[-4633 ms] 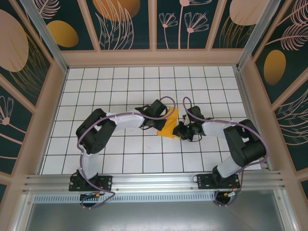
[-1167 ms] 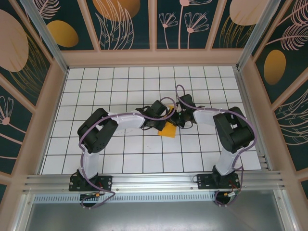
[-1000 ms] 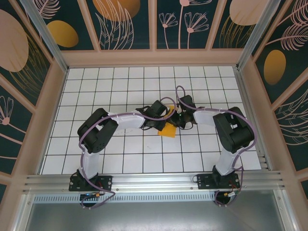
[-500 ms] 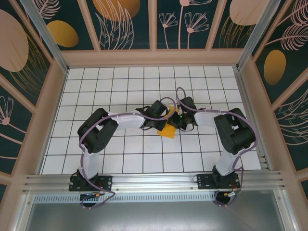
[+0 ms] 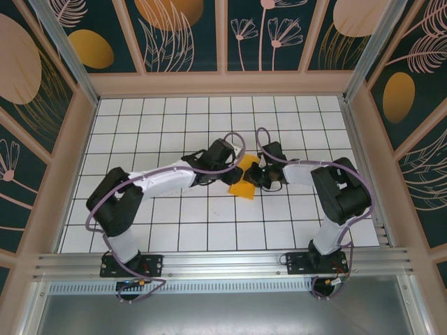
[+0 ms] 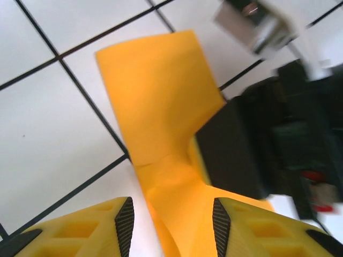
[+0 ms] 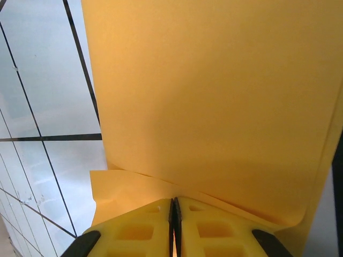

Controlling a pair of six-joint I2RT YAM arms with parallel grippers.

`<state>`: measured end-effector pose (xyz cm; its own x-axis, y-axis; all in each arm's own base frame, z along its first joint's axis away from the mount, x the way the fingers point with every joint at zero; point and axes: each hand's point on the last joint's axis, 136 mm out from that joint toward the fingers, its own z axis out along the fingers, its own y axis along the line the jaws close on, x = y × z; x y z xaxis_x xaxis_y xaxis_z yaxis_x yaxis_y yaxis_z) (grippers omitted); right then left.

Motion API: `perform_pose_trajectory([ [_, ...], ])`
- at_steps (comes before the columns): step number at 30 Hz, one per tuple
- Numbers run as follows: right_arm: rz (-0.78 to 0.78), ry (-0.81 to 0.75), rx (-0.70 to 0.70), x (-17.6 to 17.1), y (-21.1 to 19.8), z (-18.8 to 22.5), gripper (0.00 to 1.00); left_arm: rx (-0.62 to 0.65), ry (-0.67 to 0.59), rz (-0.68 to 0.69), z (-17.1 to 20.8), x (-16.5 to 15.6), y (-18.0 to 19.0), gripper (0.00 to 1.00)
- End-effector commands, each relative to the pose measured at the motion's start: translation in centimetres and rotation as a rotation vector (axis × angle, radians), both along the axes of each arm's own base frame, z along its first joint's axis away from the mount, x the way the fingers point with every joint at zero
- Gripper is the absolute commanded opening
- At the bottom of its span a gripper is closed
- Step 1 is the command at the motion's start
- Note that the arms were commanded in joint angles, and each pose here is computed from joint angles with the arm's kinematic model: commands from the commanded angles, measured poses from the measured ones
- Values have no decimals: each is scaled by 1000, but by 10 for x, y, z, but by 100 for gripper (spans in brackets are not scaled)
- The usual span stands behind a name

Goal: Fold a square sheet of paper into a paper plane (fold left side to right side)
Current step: Fold the triangle a second time at the center of the table.

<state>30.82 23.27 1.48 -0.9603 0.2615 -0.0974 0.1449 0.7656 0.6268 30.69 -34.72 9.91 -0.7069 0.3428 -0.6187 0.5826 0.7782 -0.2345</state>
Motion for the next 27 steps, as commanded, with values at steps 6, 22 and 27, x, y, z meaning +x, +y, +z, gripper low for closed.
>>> perform_pose_trajectory([
  [6,-12,103,-88,-23,-19,-28,13,-213,181,-124,-4,-45,-19,45],
  [22,-7,99,-88,-22,-18,-24,13,-93,233,-73,-60,-32,-19,44],
  [27,-5,98,-89,-22,-18,-24,13,-66,235,-58,-68,-33,-13,44],
])
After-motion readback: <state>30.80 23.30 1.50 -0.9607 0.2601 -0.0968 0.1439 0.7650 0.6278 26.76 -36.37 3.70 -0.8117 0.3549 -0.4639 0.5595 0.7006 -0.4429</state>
